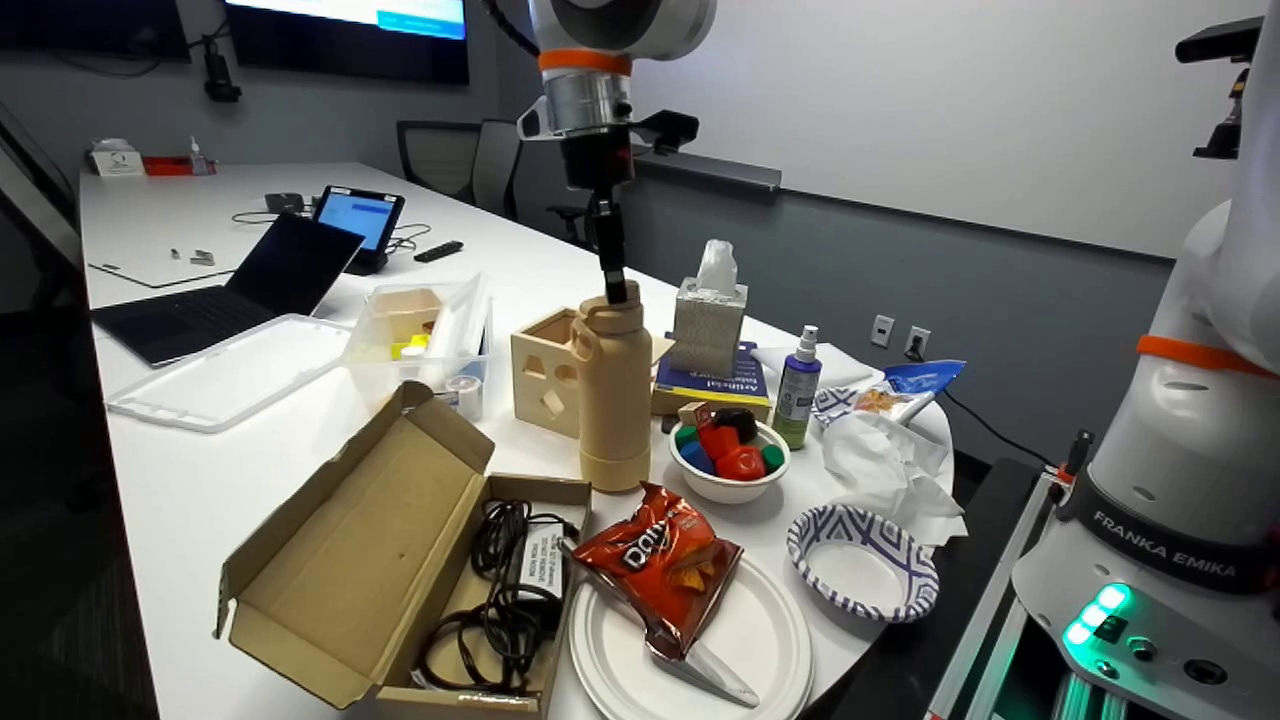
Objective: Twist the bottle on the table
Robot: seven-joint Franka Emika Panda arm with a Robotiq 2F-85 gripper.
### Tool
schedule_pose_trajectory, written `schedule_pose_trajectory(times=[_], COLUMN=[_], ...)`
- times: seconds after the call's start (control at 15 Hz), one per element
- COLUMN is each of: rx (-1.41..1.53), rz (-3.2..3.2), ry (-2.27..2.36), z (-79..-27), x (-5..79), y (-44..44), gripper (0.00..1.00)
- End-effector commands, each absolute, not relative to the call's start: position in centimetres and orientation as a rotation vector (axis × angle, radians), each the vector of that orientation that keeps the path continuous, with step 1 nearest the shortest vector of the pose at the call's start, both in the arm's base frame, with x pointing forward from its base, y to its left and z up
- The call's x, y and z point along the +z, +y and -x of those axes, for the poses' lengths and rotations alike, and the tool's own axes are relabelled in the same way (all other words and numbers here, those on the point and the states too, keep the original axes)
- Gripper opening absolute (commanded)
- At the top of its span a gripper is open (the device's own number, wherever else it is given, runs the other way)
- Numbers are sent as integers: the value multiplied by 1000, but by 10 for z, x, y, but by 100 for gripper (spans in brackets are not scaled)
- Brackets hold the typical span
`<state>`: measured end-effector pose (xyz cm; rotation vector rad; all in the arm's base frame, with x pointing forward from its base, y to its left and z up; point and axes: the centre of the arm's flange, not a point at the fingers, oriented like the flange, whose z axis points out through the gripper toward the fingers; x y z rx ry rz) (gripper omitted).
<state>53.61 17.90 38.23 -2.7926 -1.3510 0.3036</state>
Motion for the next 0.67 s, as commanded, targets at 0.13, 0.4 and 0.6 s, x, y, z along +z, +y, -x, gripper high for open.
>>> schedule_pose_trajectory(times=[0.13,0.4,0.6], rx=[372,380,360], rz=[2729,2734,2753], ry=[-1416,-1383,-1345], z=[-540,-541,-542], x=[362,362,369], y=[179,175,169], gripper=[78,100,100])
